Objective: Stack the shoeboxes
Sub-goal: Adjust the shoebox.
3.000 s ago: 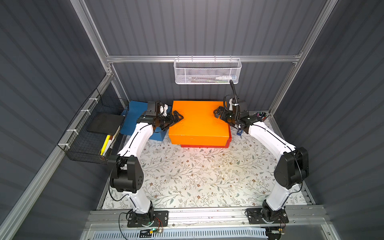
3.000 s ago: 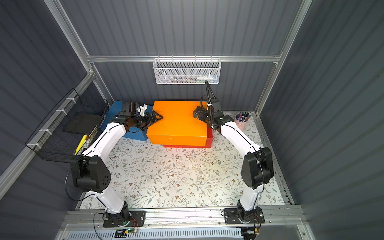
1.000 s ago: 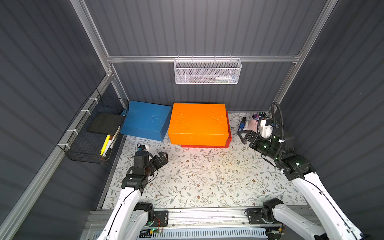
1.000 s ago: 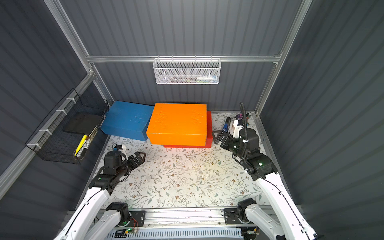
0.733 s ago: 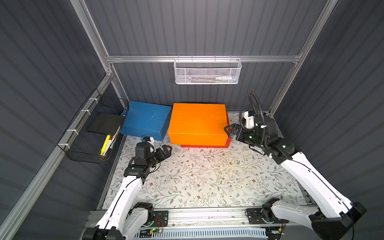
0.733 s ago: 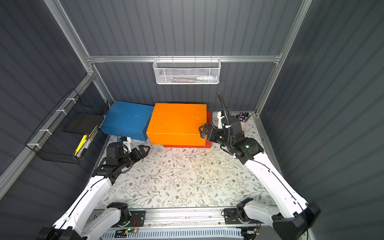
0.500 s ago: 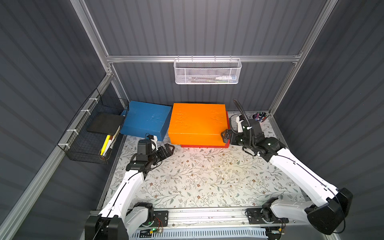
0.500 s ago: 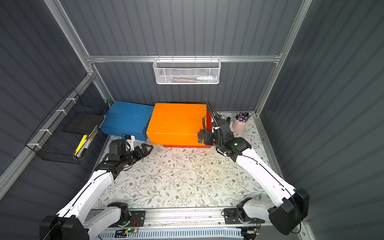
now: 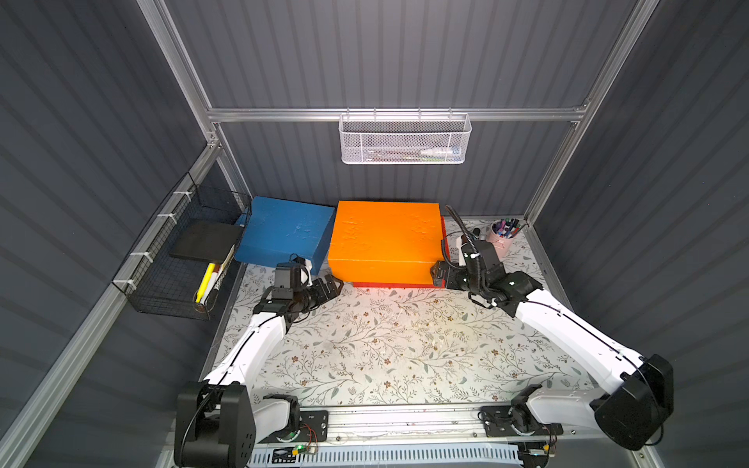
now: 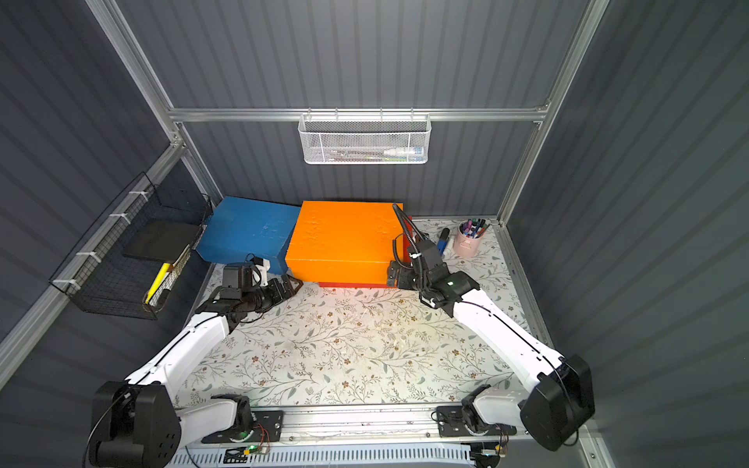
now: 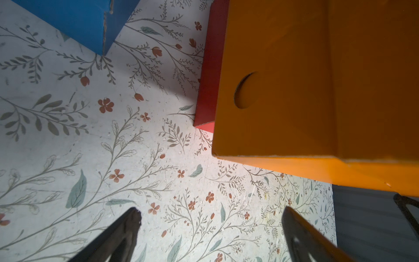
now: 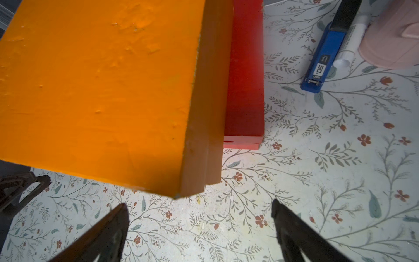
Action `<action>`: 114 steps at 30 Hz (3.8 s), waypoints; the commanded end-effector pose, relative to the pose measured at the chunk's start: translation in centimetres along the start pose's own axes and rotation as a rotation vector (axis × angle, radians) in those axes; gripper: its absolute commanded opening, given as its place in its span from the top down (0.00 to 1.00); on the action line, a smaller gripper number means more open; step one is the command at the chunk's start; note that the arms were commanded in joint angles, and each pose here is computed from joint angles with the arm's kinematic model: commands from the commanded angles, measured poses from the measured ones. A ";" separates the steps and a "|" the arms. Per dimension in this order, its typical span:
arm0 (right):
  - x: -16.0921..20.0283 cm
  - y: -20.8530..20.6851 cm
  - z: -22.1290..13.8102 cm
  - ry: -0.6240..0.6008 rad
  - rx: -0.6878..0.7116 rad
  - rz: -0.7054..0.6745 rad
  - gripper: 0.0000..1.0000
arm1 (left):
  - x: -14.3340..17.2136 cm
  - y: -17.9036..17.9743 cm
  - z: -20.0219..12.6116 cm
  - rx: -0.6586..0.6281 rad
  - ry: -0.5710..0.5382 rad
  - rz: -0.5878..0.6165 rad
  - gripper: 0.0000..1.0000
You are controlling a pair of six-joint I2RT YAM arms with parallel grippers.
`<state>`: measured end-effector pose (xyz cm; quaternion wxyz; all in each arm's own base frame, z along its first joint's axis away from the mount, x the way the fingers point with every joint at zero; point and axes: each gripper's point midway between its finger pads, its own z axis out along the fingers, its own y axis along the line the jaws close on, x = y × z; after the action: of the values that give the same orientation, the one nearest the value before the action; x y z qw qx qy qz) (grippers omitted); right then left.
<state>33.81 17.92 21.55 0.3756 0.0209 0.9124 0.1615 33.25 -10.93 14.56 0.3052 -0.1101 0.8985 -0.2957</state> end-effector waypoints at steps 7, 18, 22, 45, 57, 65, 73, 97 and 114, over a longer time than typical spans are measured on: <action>-0.7 -1.0 2.1 -0.013 0.090 -0.016 0.01 | -2.1 0.6 1.2 -0.057 -0.005 0.035 0.01; -1.3 -1.4 3.2 -0.010 0.130 -0.011 0.01 | -2.2 1.6 2.7 -0.095 0.035 0.042 0.01; -1.0 -2.1 3.6 0.015 0.168 -0.006 0.01 | -2.2 2.4 3.6 -0.122 0.049 0.046 0.01; -1.8 -4.0 5.4 0.018 0.272 0.016 0.01 | -3.2 3.3 7.6 -0.128 0.103 -0.006 0.01; -1.9 -4.2 6.7 0.033 0.295 0.019 0.01 | -3.7 3.5 8.2 -0.148 0.110 -0.002 0.01; -1.8 -4.2 6.8 0.042 0.299 0.023 0.01 | -3.7 3.7 8.7 -0.152 0.127 -0.014 0.01; -2.2 -3.9 4.3 0.008 0.260 0.059 0.01 | -3.4 2.3 7.3 -0.061 0.039 -0.010 0.01; -14.5 -7.8 -5.5 -0.472 0.115 0.334 0.01 | -16.0 -9.9 -4.5 0.011 -0.235 0.063 0.01; -14.9 -3.9 0.2 -0.281 -0.051 0.272 0.01 | -16.2 -10.6 3.0 0.201 0.051 0.172 0.01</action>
<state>44.53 10.54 30.47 0.4927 0.1716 0.8286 0.2030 48.45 -13.42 26.30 0.3406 -0.0189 0.8813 -0.3270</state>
